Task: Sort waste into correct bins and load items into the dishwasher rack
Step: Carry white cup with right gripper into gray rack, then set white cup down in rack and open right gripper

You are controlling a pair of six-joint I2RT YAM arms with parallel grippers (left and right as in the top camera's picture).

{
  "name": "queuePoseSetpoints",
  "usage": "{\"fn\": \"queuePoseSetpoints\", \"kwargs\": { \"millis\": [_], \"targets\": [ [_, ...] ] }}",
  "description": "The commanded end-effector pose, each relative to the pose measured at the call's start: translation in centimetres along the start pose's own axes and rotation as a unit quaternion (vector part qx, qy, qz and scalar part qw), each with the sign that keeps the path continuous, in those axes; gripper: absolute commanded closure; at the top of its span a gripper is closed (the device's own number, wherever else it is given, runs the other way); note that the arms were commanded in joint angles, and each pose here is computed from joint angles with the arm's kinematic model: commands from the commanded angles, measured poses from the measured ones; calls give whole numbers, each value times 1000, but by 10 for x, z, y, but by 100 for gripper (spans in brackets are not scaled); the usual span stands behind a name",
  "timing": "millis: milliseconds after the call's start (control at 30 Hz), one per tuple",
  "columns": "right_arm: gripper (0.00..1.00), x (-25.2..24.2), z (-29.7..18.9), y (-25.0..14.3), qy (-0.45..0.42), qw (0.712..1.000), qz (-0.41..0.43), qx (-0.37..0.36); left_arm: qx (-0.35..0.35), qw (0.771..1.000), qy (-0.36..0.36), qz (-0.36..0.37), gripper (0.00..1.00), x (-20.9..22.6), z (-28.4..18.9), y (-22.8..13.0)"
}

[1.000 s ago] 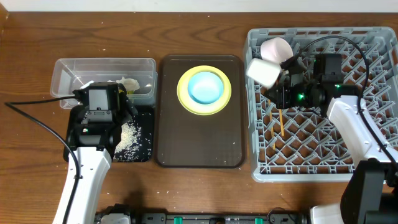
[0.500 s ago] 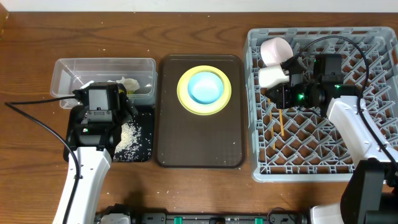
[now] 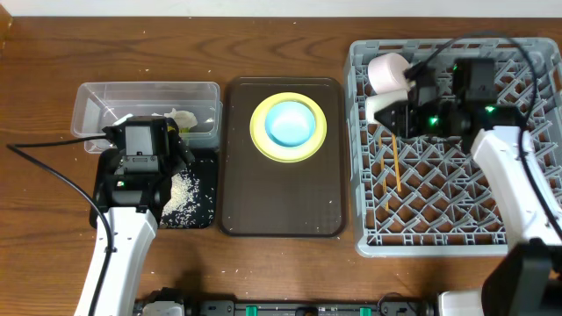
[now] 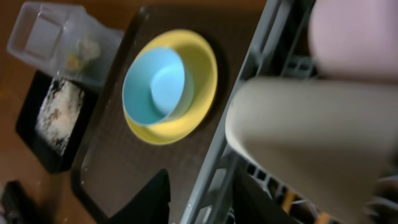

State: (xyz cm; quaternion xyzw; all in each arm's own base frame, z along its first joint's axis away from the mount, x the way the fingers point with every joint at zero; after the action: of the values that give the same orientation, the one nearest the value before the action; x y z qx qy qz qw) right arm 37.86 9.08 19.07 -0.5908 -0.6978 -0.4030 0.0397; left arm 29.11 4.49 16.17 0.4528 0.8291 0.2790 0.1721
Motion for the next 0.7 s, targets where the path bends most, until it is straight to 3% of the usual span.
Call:
{"fn": "queuePoseSetpoints", "kwargs": {
  "millis": [0, 267, 667],
  "targets": [
    [65, -10, -21, 19, -79, 996, -21, -32, -8, 1000, 4, -8, 2, 1, -2, 6],
    [62, -41, -6, 10, -130, 991, -34, 1, -8, 1000, 4, -8, 2, 1, -2, 6],
    [70, -55, 10, 7, -123, 992, -21, 14, -8, 1000, 4, -8, 2, 1, -2, 6]
  ]
}}
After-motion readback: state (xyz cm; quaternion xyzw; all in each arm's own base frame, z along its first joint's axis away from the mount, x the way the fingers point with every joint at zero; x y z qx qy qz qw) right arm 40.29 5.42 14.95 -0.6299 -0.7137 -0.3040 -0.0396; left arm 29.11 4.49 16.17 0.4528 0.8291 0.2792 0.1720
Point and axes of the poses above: each gripper's point midway between its finger pads, its own z axis out along the fingers, its own x axis along the line the jaws close on, y = z × x, the point moved 2 cm from there along -z, back along the fingers, and after that the axes turned 5 degrees about z, right-handed, at the moved point
